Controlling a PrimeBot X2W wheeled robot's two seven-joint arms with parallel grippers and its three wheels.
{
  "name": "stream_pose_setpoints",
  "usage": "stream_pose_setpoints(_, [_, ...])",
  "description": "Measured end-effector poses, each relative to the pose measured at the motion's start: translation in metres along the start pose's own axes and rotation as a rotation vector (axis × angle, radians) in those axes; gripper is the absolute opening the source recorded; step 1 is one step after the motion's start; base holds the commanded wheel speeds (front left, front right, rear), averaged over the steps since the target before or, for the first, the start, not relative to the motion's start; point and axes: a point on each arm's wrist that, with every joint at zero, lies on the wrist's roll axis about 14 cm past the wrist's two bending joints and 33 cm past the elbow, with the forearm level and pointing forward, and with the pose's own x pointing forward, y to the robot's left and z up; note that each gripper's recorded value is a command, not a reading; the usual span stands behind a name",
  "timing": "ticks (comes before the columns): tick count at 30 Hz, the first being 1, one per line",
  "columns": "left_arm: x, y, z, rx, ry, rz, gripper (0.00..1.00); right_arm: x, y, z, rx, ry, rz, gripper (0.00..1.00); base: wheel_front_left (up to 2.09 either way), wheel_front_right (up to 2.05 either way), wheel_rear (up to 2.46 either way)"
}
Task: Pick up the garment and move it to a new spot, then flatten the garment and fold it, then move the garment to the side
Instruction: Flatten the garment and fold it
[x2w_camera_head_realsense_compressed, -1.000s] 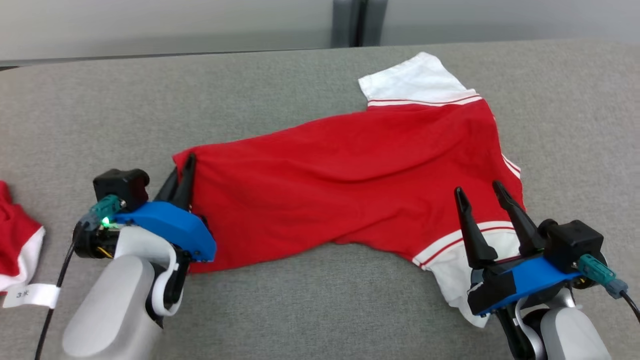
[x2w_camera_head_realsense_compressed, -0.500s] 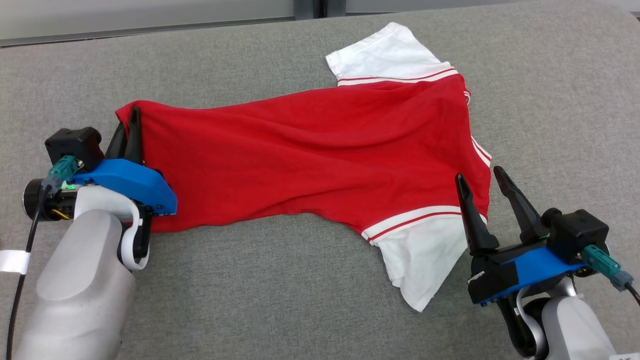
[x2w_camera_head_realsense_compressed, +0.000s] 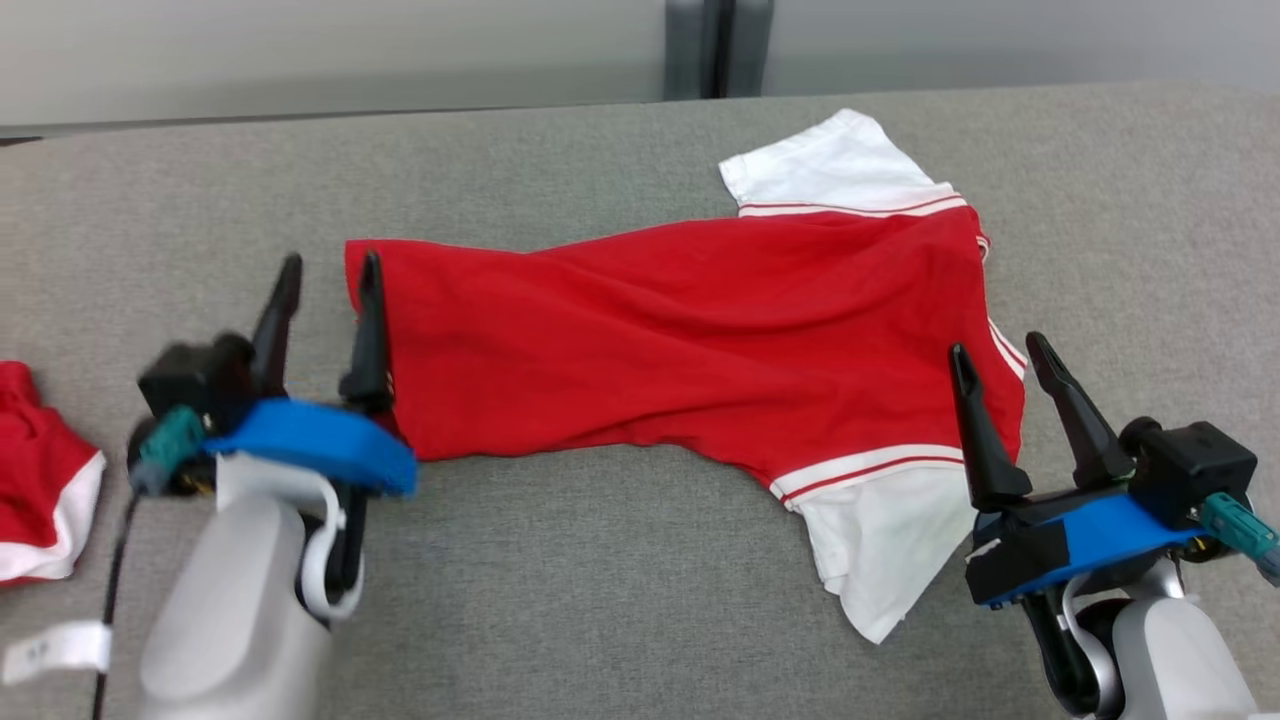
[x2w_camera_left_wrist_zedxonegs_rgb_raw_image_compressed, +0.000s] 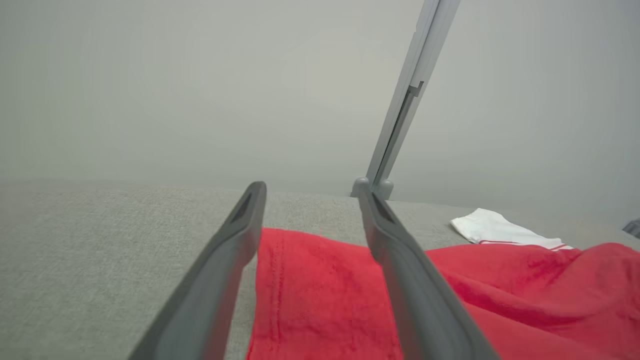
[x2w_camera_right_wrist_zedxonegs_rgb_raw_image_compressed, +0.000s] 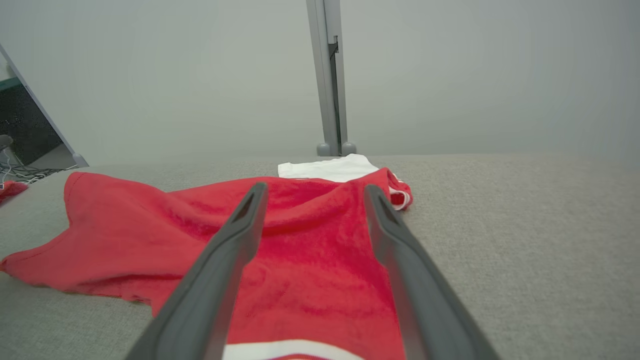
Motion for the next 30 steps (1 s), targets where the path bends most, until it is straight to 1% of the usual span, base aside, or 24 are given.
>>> stream_pose_setpoints(4, [-0.033, -0.002, -0.002, -0.01, -0.017, 0.007, 1.0, -0.005, 0.001, 0.005, 0.003, -0.007, -0.001, 1.0, 0.0, 0.0, 0.0])
stream_pose_setpoints(10, [-0.069, 0.001, 0.015, 0.018, -0.083, 0.022, 1.0, -0.017, -0.002, 0.004, 0.01, 0.014, -0.018, 1.0, 0.0, 0.0, 0.0])
stream_pose_setpoints(16, [-0.096, 0.008, 0.02, 0.039, -0.109, 0.053, 1.0, -0.032, -0.008, -0.009, 0.019, 0.086, -0.042, 1.0, 0.0, 0.0, 0.0])
stream_pose_setpoints(20, [-0.109, 0.011, 0.02, 0.037, -0.113, 0.074, 1.0, -0.051, -0.024, -0.03, 0.035, 0.181, -0.099, 1.0, 0.0, 0.0, 0.0])
stream_pose_setpoints(24, [-0.113, 0.01, 0.019, 0.035, -0.115, 0.075, 1.0, -0.065, -0.042, -0.051, 0.046, 0.294, -0.157, 1.0, 0.0, 0.0, 0.0])
stream_pose_setpoints(27, [-0.114, 0.009, 0.019, 0.037, -0.113, 0.075, 1.0, -0.067, -0.044, -0.065, 0.064, 0.369, -0.168, 1.0, 0.0, 0.0, 0.0])
stream_pose_setpoints(30, [-0.114, 0.009, 0.017, 0.032, -0.111, 0.075, 1.0, -0.059, -0.044, -0.071, 0.086, 0.411, -0.167, 1.0, 0.0, 0.0, 0.0])
